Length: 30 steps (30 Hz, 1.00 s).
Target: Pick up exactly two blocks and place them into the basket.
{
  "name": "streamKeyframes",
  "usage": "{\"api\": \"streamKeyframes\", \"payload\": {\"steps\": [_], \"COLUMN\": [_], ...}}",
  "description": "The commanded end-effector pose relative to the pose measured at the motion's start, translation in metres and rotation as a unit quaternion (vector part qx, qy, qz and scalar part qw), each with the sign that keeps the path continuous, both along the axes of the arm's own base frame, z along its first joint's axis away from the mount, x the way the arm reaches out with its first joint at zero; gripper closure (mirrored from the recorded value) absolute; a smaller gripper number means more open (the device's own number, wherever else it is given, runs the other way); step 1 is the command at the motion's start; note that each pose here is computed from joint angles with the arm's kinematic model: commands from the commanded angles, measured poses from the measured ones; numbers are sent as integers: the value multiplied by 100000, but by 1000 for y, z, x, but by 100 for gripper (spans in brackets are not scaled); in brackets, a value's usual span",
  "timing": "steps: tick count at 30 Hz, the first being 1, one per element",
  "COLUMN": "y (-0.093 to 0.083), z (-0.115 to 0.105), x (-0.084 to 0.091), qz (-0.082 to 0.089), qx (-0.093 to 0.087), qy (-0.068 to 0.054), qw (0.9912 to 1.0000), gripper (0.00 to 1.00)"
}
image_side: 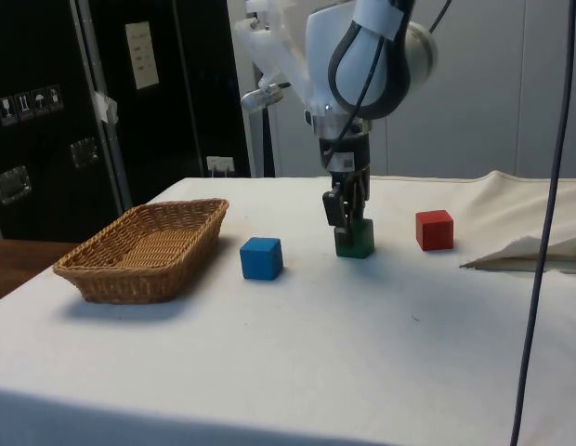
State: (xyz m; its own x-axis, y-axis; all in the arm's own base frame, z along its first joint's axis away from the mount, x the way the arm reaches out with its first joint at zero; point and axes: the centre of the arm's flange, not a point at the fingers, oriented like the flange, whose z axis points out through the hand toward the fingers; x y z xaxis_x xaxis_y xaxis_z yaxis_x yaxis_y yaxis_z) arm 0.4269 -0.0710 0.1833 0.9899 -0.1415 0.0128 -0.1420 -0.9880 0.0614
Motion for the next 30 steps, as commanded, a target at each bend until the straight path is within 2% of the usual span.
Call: {"api": "streamKeyframes", "payload": {"steps": [1,7,8,9,12,15,16,17,24,25,26,30], "y": [0,-2,0,-2,-2,1,3,1,6,7,7,8], "z": [1,14,10,15,23,34,34,37,66,64,70,87], "x": [0,3,3,3,5,10,7,11,30,27,33,46], "qz": [36,-562,-371,-636,-729,-774,-575,-782,-433,-272,-367,-140], "qx": [90,342,560,443,837,1399,2129,1530,2684,3189,2831,3707], "qy": [57,-649,-857,-631,-1015,-1475,-1884,-1649,-2472,-2789,-2561,-2825], "qw": [100000,99996,99994,99995,99989,99976,99958,99972,99932,99910,99926,99891], "gripper": [99,99,99,99,99,99,99,99,99,99,99,99]}}
